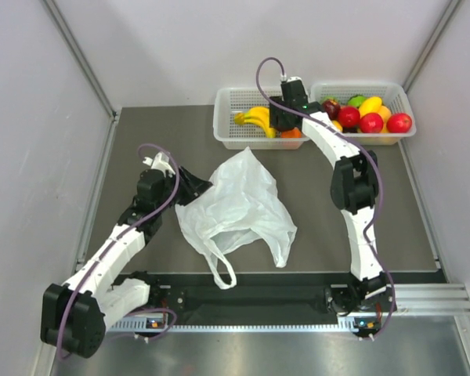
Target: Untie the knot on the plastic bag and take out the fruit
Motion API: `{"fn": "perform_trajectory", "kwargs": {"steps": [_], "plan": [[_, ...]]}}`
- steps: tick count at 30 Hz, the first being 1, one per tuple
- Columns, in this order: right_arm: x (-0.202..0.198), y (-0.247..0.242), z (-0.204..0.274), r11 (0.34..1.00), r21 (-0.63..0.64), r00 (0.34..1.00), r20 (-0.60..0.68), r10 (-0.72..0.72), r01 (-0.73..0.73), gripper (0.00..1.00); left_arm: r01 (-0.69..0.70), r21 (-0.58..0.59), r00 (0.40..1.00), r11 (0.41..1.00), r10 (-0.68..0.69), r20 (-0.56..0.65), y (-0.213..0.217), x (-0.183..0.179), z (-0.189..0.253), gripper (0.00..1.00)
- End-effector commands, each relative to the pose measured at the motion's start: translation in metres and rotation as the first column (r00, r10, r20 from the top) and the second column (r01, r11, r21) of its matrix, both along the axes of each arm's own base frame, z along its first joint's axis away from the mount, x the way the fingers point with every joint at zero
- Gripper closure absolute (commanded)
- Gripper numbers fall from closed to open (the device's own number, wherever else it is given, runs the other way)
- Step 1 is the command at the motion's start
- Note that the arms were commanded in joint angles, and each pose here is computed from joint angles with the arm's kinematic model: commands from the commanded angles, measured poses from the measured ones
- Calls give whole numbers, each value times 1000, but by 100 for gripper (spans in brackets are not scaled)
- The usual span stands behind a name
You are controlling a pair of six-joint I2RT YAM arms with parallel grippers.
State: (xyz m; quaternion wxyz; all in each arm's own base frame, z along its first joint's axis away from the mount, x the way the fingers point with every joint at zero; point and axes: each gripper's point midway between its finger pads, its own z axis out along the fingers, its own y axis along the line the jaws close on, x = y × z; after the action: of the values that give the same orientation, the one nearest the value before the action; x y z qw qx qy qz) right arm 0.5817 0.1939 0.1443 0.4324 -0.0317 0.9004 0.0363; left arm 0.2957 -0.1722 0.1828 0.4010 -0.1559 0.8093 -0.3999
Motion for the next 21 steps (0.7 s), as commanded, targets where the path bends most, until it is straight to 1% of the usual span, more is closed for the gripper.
{"fn": "perform_trajectory", "kwargs": {"steps": [1,2,3,6,7,8,9,11,12,13,14,15,16,17,18,19,20,21], "plan": [[16,-10,32,999,5,996,84,-34,34,75,-33,-5,998,999,33,51,6,1,14,54],[17,-11,31,999,6,996,81,-34,34,65,-36,-3,998,999,36,52,6,0,14,52],[16,-12,24,999,-2,998,61,-32,32,45,-37,-2,998,999,37,53,7,0,15,50],[16,-13,27,1000,-9,998,58,-21,22,10,-34,5,998,999,34,56,7,-1,15,43],[14,-13,34,1000,-8,998,60,-14,14,1,-35,6,998,999,35,58,7,-1,16,41],[13,-13,40,1000,-6,998,67,-6,6,0,-34,8,998,999,34,61,7,-1,17,38],[10,-13,57,1000,3,996,94,3,-4,0,-33,10,997,999,33,65,8,-1,18,34],[4,-9,82,999,32,991,129,29,-34,0,-26,13,997,1000,25,78,7,0,22,24],[-4,-10,112,998,49,984,175,34,-43,0,-17,22,998,1000,16,61,7,-3,19,20],[-10,-12,130,997,59,978,204,36,-49,0,-14,25,998,1000,12,64,6,-3,21,16],[-16,-12,149,995,73,971,237,42,-61,0,-10,37,998,999,7,65,7,-3,24,16],[-34,-18,195,992,106,950,312,31,-67,0,-3,42,997,999,0,74,6,-3,27,16],[-48,-17,192,990,117,953,298,46,-84,0,4,45,997,999,-8,82,6,-4,30,15],[-58,-17,208,985,137,939,339,51,-103,0,13,57,995,998,-19,101,6,-4,36,14],[-88,-23,249,978,165,910,412,52,-130,1,21,61,993,998,-28,112,5,-5,39,13],[-104,-18,230,972,168,923,375,91,-164,0,33,67,992,997,-41,118,4,-6,41,11],[-119,-17,233,967,175,918,383,107,-185,0,42,80,989,996,-53,137,4,-5,47,9],[-147,-23,259,960,189,896,432,108,-207,0,50,90,990,995,-62,128,4,-7,46,9]]}}
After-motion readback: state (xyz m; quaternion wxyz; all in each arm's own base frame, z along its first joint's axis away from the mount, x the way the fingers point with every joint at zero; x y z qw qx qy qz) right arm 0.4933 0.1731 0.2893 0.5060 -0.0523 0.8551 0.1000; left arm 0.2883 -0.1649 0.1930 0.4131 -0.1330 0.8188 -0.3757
